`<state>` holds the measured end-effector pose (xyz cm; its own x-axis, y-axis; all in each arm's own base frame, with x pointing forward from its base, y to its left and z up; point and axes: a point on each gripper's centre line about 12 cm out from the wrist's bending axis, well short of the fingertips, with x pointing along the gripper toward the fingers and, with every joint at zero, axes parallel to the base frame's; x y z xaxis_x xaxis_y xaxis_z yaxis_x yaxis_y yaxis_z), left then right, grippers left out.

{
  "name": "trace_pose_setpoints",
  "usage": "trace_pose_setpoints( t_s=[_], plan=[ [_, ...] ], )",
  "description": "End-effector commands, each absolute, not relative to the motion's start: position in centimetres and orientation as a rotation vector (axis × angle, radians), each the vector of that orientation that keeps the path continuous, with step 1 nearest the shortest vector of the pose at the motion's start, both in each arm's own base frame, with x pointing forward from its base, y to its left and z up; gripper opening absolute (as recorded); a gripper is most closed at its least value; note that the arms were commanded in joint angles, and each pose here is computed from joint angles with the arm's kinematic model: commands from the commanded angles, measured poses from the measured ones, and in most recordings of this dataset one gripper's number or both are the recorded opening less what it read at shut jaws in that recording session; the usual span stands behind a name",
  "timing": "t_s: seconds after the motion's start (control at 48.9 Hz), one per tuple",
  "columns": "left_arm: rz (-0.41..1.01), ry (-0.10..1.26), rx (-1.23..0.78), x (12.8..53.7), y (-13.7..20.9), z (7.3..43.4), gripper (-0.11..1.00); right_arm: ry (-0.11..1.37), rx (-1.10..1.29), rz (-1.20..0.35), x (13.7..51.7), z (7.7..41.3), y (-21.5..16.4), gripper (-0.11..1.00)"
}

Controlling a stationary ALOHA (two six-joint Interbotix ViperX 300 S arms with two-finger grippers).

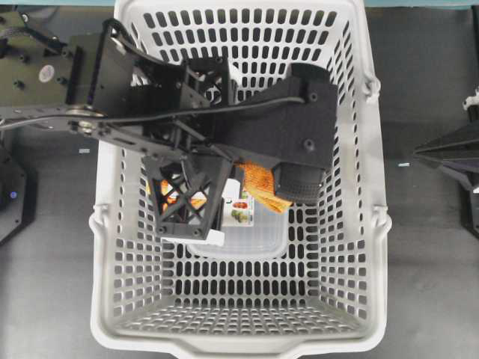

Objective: Pick up the orange cloth from the shopping basket with the left arm.

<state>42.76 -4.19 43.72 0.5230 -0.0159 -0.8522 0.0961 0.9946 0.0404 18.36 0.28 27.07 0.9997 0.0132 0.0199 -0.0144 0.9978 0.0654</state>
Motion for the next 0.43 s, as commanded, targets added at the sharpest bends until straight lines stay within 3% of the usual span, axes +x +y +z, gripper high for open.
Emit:
trace_pose_setpoints(
  t_s=[0.0,0.409],
  plan=[
    [-0.068,0.985,0.088,42.30,-4.23,44.90,0.12,-0.032,0.073,0.015,18.44,27.38,0.29,-0.01],
    [-0.064,0.994,0.087,42.29,-4.03,44.79,0.12,-0.012,0.070,0.015,18.16,27.13,0.30,-0.01]
  ],
)
